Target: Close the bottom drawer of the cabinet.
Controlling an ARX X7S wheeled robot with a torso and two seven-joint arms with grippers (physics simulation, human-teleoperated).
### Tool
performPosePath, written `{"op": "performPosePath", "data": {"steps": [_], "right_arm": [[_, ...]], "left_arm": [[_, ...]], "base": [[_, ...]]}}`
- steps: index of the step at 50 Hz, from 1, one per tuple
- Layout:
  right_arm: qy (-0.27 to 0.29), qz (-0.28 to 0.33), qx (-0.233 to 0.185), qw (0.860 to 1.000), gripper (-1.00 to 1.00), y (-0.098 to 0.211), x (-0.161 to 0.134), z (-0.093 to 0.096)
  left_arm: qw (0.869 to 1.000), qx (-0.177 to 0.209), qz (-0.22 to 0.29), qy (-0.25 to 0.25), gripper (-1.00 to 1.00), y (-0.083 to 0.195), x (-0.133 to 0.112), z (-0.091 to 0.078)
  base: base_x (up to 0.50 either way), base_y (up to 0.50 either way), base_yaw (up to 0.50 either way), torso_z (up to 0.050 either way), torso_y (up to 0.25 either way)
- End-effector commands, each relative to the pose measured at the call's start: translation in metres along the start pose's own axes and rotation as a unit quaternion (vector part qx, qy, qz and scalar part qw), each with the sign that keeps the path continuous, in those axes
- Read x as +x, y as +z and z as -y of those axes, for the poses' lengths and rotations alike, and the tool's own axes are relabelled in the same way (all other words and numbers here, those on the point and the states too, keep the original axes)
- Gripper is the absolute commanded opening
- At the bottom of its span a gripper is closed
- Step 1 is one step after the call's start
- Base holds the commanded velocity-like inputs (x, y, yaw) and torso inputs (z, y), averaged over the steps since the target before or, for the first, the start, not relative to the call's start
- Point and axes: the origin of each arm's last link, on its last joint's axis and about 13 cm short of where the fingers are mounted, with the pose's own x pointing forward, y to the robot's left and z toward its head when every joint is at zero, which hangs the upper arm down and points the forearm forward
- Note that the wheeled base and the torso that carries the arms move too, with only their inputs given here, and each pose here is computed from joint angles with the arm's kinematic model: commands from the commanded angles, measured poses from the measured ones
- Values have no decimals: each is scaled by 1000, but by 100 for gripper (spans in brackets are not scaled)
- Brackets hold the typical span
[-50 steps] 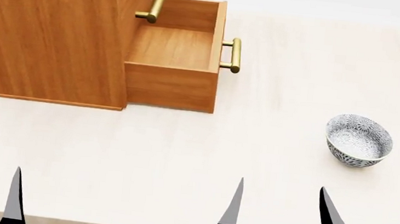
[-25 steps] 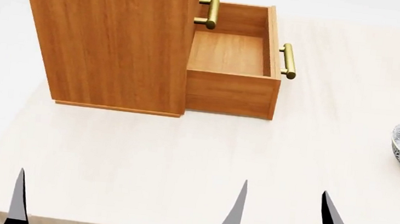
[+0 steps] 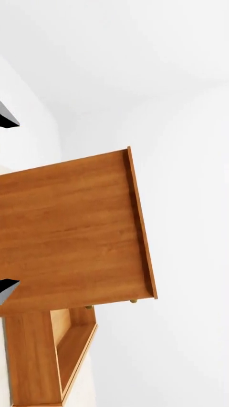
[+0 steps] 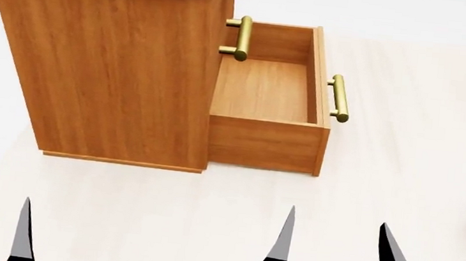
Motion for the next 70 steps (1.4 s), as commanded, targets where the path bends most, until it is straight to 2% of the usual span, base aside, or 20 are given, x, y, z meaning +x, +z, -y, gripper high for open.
{"op": "performPosePath", "data": {"steps": [1,27,28,38,43,45,47,48,51,58,63,70], "right_arm": [[2,-1,5,1000,100,1,0,0],[-3,-6,-18,1000,100,-5,2,-1],[-8,0,-32,999,100,-4,2,-1],[-7,-3,-39,999,100,-2,2,-2],[-5,6,-44,999,100,7,3,-3],[-7,26,-71,997,100,21,7,-2],[-5,42,-73,996,100,32,9,-2],[-2,47,-86,995,100,44,14,-1],[-12,59,-82,995,100,68,28,6],[-64,72,-107,990,100,100,64,31],[-94,59,-122,986,100,105,87,52],[-129,18,-144,981,100,86,111,78]], "left_arm": [[1000,1,0,0,100,0,0,0],[1000,1,-3,0,100,-2,-1,1],[1000,1,-4,0,100,-2,-1,2],[1000,1,-4,2,100,-2,-1,1],[1000,1,-5,3,100,-3,-1,1],[1000,2,-6,3,100,-3,-1,1],[1000,1,-6,2,100,-3,-2,1],[1000,2,-5,2,100,-2,-2,1],[1000,2,-3,2,100,-1,-3,1],[1000,2,-4,3,100,-2,-2,0],[1000,3,-6,2,100,-4,-1,1],[1000,3,-6,-1,100,-5,-1,2]], "base": [[500,0,0,0,0],[499,0,0,0,1],[0,0,0,0,0],[0,0,0,0,0],[0,0,0,0,0],[0,0,0,0,0],[0,0,0,0,0],[0,0,0,0,0],[0,0,0,0,0],[0,0,0,0,0],[0,0,0,0,0],[0,0,0,0,0]]}}
